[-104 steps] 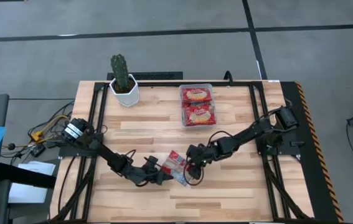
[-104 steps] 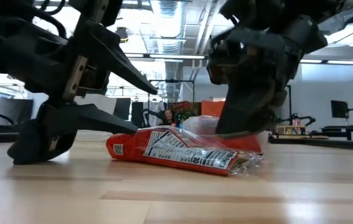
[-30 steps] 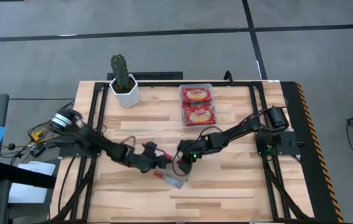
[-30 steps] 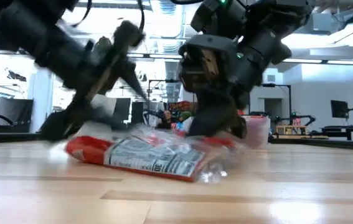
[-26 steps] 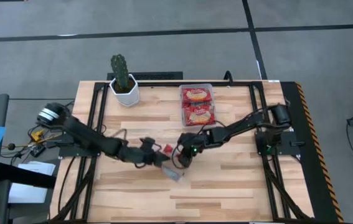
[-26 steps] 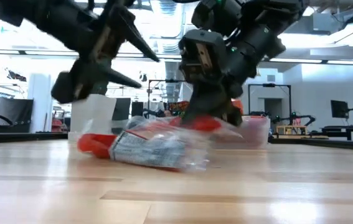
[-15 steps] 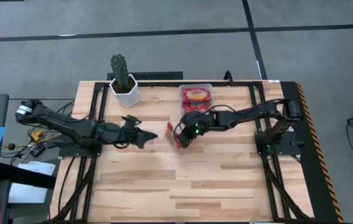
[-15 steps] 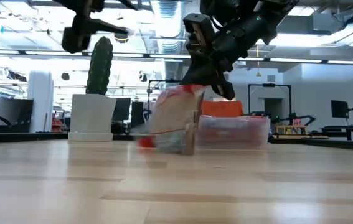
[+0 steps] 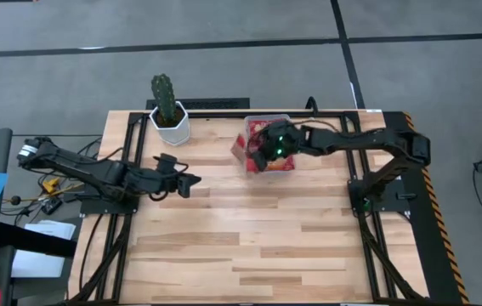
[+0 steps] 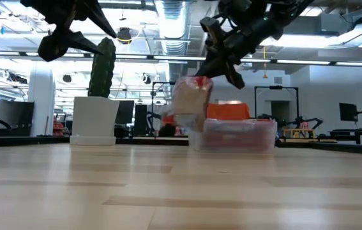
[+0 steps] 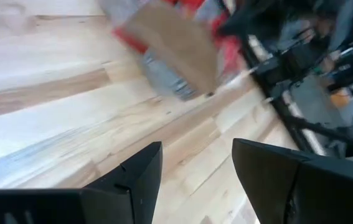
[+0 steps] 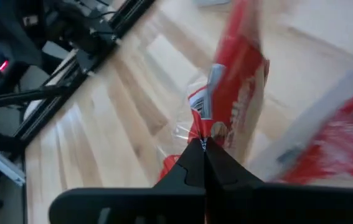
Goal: Sort popcorn bags into baskets
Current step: Put the popcorn bag into the transparent bin
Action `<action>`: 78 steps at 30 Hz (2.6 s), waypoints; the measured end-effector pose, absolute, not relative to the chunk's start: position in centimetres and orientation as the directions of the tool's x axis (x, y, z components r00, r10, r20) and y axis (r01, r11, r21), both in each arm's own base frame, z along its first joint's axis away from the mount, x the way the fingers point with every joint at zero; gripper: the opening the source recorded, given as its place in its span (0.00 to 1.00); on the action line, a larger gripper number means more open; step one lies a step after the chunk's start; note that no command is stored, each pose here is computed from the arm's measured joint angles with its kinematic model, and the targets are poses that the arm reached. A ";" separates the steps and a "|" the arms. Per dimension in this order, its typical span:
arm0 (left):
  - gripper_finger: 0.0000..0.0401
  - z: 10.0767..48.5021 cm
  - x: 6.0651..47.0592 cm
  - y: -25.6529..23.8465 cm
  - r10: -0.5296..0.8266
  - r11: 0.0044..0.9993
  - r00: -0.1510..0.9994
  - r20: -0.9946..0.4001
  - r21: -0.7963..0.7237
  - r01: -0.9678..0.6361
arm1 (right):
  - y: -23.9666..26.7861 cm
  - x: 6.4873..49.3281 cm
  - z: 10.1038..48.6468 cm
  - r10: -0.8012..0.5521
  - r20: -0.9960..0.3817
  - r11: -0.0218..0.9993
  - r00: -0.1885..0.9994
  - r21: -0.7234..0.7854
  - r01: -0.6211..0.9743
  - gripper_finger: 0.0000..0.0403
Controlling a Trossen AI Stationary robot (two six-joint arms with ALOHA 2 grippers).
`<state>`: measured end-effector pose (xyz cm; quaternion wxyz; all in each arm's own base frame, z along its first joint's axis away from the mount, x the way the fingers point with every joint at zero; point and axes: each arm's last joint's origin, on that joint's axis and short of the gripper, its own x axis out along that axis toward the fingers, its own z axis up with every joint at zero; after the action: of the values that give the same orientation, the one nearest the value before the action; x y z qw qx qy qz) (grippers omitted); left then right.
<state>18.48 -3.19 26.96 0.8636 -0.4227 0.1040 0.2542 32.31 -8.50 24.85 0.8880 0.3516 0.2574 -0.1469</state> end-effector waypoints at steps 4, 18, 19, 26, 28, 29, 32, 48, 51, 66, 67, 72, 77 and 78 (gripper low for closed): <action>0.46 26.6 18.7 -3.3 0.353 0.518 0.838 -0.415 -0.659 -0.545 | -10.6 30.6 26.0 -0.134 -0.562 0.709 0.816 0.521 0.475 0.01; 0.46 25.2 19.7 -3.4 0.376 0.527 0.795 -0.475 -0.597 -0.605 | -17.2 26.3 23.7 -0.247 -0.736 0.637 0.630 0.367 0.678 0.02; 0.46 25.2 19.8 -3.4 0.377 0.525 0.796 -0.474 -0.599 -0.605 | -17.5 26.1 23.5 -0.253 -0.747 0.625 0.615 0.359 0.693 0.02; 0.46 24.9 19.9 -3.4 0.388 0.519 0.781 -0.489 -0.584 -0.624 | -18.2 24.7 22.8 -0.300 -0.817 0.593 0.491 0.244 0.768 0.02; 0.46 24.8 20.1 -3.4 0.393 0.515 0.778 -0.490 -0.584 -0.628 | -18.2 24.7 22.8 -0.300 -0.817 0.607 0.492 0.234 0.759 0.03; 0.46 24.6 20.1 -3.3 0.393 0.515 0.772 -0.499 -0.576 -0.635 | -18.2 24.7 22.8 -0.294 -0.820 0.608 0.491 0.236 0.758 0.05; 0.46 24.5 20.3 -3.2 0.367 0.501 0.773 -0.517 -0.590 -0.633 | -17.7 24.6 22.6 -0.269 -0.841 0.611 0.469 0.227 0.758 0.13; 0.46 24.2 20.2 -3.2 0.322 0.500 0.766 -0.556 -0.588 -0.636 | -11.1 28.1 22.5 -0.137 -0.851 0.753 0.508 0.244 0.611 0.43; 0.46 24.2 20.2 -3.2 0.317 0.499 0.767 -0.558 -0.590 -0.635 | -11.0 28.2 22.5 -0.142 -0.846 0.754 0.514 0.245 0.610 0.49; 0.46 24.1 20.1 -3.7 0.257 0.511 0.777 -0.574 -0.602 -0.614 | -8.1 28.5 24.9 -0.194 -0.887 0.980 0.419 -0.158 0.121 0.50; 0.46 24.1 20.1 -3.8 0.254 0.513 0.778 -0.575 -0.602 -0.612 | -7.7 28.7 24.9 -0.189 -0.885 0.982 0.426 -0.175 0.071 0.48; 0.46 24.1 20.0 -4.1 0.247 0.518 0.781 -0.574 -0.603 -0.607 | -7.1 29.3 24.9 -0.198 -0.869 0.971 0.453 -0.238 -0.031 0.38; 0.46 24.1 19.9 -4.4 0.257 0.512 0.782 -0.568 -0.606 -0.609 | -7.4 30.0 23.9 -0.182 -0.877 0.976 0.445 -0.217 -0.029 0.29; 0.46 24.1 19.9 -4.4 0.256 0.511 0.782 -0.569 -0.607 -0.608 | -7.4 30.2 23.6 -0.169 -0.882 0.979 0.440 -0.202 -0.030 0.28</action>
<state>19.90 -4.38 24.12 0.8439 -0.4228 0.2087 0.2560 30.20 -7.42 23.59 0.8433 -0.0942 0.5274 -0.0412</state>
